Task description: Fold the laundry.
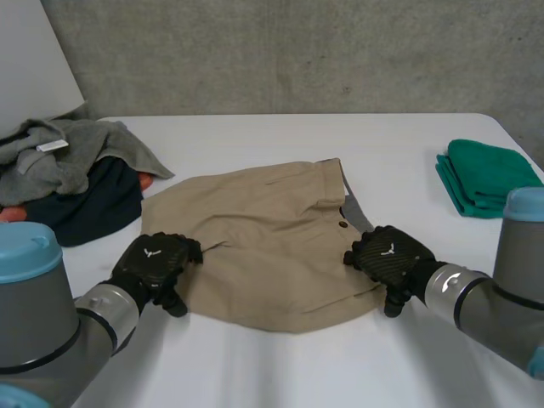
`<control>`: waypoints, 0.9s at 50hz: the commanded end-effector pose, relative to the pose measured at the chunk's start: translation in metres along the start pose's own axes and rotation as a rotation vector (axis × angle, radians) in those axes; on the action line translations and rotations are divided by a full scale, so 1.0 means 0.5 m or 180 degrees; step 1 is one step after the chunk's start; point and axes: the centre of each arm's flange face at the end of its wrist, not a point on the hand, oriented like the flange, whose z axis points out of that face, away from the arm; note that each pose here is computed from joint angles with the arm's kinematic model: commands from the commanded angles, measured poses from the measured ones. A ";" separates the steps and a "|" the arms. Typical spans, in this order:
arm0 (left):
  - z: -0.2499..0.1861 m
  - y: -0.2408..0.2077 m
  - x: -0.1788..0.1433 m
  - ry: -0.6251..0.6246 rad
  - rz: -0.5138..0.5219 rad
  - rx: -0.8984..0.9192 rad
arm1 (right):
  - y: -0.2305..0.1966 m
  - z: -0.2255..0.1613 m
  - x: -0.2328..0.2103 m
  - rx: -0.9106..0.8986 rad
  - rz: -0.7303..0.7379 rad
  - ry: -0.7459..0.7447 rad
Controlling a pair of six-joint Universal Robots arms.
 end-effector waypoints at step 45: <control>0.105 -0.320 -0.107 -0.0176 0.0185 0.1540 | -0.272 -0.076 0.209 0.0295 0.0141 0.0841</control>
